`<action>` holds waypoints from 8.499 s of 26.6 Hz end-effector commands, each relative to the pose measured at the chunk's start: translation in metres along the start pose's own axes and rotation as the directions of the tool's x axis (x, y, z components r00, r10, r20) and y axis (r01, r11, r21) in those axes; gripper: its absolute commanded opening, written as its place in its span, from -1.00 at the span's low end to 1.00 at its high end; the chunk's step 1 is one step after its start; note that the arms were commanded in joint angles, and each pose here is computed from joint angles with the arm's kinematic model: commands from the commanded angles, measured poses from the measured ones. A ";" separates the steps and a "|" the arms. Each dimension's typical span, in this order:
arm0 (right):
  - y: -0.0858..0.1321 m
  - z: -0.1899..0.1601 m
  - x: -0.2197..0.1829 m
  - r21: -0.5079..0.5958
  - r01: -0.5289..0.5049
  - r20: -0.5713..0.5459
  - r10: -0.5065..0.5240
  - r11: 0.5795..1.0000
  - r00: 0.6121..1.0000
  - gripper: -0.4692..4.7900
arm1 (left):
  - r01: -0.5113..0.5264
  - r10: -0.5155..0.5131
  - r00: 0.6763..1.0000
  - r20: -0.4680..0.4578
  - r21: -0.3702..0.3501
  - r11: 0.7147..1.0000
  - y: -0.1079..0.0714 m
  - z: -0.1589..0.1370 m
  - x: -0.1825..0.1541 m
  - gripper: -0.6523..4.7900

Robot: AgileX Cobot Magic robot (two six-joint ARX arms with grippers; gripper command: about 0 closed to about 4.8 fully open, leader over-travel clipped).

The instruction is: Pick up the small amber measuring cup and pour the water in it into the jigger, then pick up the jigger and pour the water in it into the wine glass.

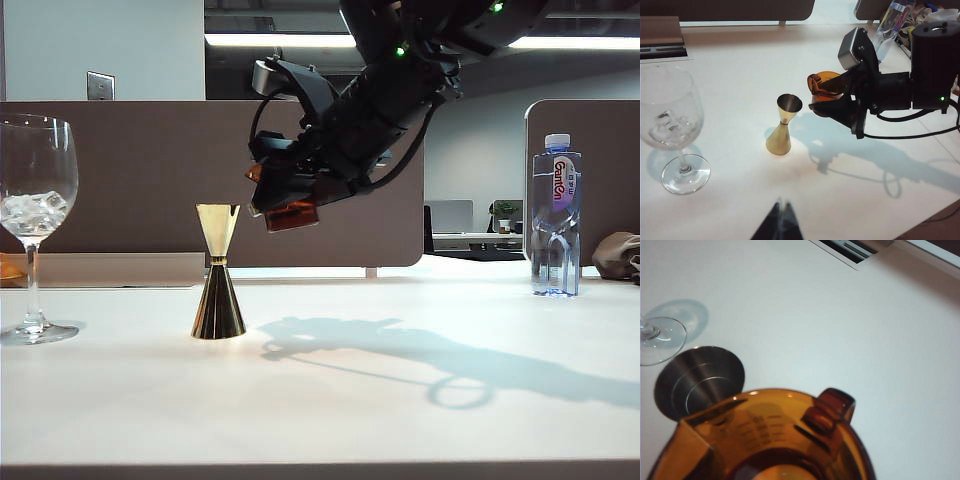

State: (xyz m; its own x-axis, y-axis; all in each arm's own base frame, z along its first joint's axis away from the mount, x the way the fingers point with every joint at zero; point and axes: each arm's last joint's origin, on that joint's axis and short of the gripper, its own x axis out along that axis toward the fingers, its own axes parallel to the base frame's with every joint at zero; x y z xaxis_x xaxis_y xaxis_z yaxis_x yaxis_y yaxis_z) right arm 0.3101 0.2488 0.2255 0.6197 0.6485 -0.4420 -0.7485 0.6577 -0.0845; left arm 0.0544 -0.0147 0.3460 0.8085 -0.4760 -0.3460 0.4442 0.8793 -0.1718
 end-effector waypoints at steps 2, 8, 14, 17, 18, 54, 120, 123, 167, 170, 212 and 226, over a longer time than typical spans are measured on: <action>-0.002 0.023 -0.005 -0.019 0.027 0.032 -0.027 0.999 0.999 -0.82 | 0.003 -0.003 1.000 0.013 0.007 1.000 0.000 0.002 -0.001 -0.77; -0.003 0.023 -0.005 -0.037 0.056 0.004 -0.056 0.998 0.998 -0.82 | 0.003 -0.003 1.000 0.013 0.007 1.000 0.000 0.002 -0.001 -0.77; -0.001 0.021 -0.005 -0.062 0.068 -0.021 -0.070 0.996 0.997 -0.82 | 0.003 -0.003 1.000 0.013 0.007 1.000 0.000 0.002 -0.001 -0.77; -0.001 0.021 -0.005 -0.062 0.073 -0.024 -0.075 0.995 0.997 -0.82 | 0.003 -0.003 1.000 0.013 0.007 1.000 0.000 0.002 -0.001 -0.77; -0.001 0.021 -0.005 -0.062 0.074 -0.024 -0.075 0.995 0.997 -0.82 | 0.003 -0.003 1.000 0.013 0.007 1.000 0.000 0.002 -0.001 -0.77; 0.001 0.043 -0.010 -0.132 0.118 -0.066 -0.128 0.984 0.990 -0.82 | 0.003 -0.003 1.000 0.013 0.007 1.000 0.000 0.002 -0.001 -0.77; 0.017 0.049 0.006 -0.382 0.138 -0.087 -0.184 0.914 0.979 -0.82 | 0.003 -0.003 1.000 0.013 0.007 1.000 0.000 0.002 -0.001 -0.77; 0.015 0.054 0.010 -0.383 0.134 -0.098 -0.184 0.914 0.978 -0.82 | 0.003 -0.003 1.000 0.013 0.007 1.000 0.000 0.002 -0.001 -0.77; 0.013 0.061 0.019 -0.674 0.178 -0.041 -0.276 0.717 0.960 -0.82 | 0.003 -0.003 1.000 0.013 0.007 1.000 0.000 0.002 -0.001 -0.77; 0.015 0.063 0.019 -0.708 0.182 -0.021 -0.278 0.682 0.960 -0.82 | 0.003 -0.003 1.000 0.013 0.007 1.000 0.000 0.002 -0.001 -0.77; 0.027 0.066 0.020 -0.825 0.142 0.004 -0.245 0.548 0.969 -0.82 | 0.003 -0.003 1.000 0.013 0.007 1.000 0.000 0.002 -0.001 -0.77; 0.026 0.067 0.020 -0.914 0.114 0.011 -0.258 0.390 0.966 -0.82 | 0.003 -0.003 1.000 0.013 0.007 1.000 0.000 0.002 -0.001 -0.77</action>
State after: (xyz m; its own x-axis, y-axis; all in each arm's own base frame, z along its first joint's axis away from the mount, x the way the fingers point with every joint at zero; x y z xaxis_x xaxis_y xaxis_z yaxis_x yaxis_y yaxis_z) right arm 0.3183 0.3039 0.2675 0.7787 0.4534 -0.4337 -0.4744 -0.0268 -0.8799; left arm 0.0543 -0.0147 0.3460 0.8086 -0.4760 -0.3457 0.4443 0.8793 -0.1717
